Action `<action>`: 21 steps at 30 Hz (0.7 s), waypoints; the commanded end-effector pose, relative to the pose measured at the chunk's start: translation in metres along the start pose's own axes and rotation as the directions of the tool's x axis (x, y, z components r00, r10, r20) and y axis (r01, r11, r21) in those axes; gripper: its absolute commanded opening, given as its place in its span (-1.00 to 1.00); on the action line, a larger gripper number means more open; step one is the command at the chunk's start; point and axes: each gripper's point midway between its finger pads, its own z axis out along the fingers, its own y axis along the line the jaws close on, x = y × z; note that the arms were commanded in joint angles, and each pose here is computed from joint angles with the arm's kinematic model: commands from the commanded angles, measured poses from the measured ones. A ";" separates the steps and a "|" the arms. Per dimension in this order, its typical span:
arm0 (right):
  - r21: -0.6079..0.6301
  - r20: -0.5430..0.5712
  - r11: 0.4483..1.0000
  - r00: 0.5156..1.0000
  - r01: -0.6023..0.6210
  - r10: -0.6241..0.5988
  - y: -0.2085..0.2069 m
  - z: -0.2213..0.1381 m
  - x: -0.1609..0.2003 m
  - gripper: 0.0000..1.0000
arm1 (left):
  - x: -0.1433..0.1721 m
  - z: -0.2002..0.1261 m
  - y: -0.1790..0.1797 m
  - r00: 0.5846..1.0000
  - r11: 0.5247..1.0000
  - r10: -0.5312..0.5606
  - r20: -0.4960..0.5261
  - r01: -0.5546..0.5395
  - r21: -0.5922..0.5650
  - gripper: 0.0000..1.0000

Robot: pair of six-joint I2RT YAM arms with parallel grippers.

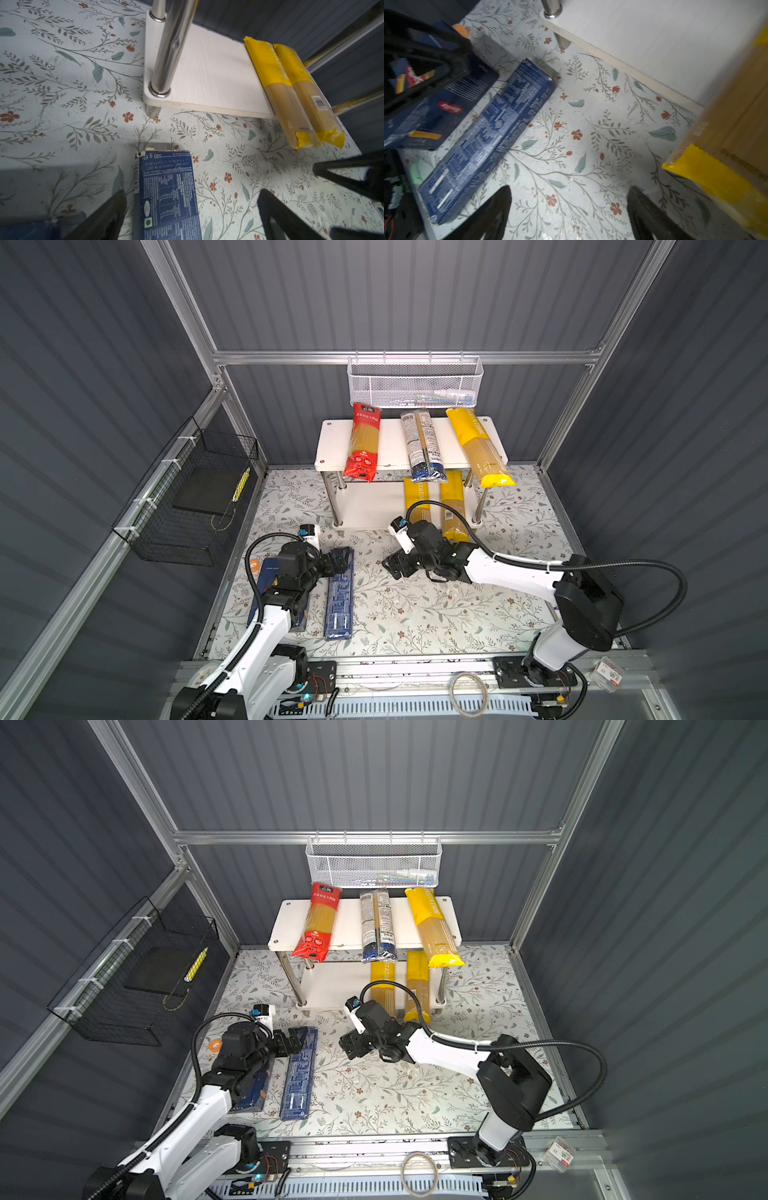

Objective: Arrange pasta packages on shelves
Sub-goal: Rotate the pasta box at the center of the table.

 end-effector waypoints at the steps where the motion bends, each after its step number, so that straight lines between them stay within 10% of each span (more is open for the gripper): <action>1: 0.018 0.005 1.000 1.000 -0.016 0.016 -0.002 -0.016 0.007 0.77 | 0.017 -0.001 0.003 0.983 0.991 -0.131 -0.127 0.124 -0.059 0.98; 21: 0.017 0.083 0.996 0.993 -0.087 0.085 -0.014 -0.069 0.047 0.83 | 0.094 -0.023 0.026 0.894 0.918 -0.238 -0.381 0.079 -0.389 0.99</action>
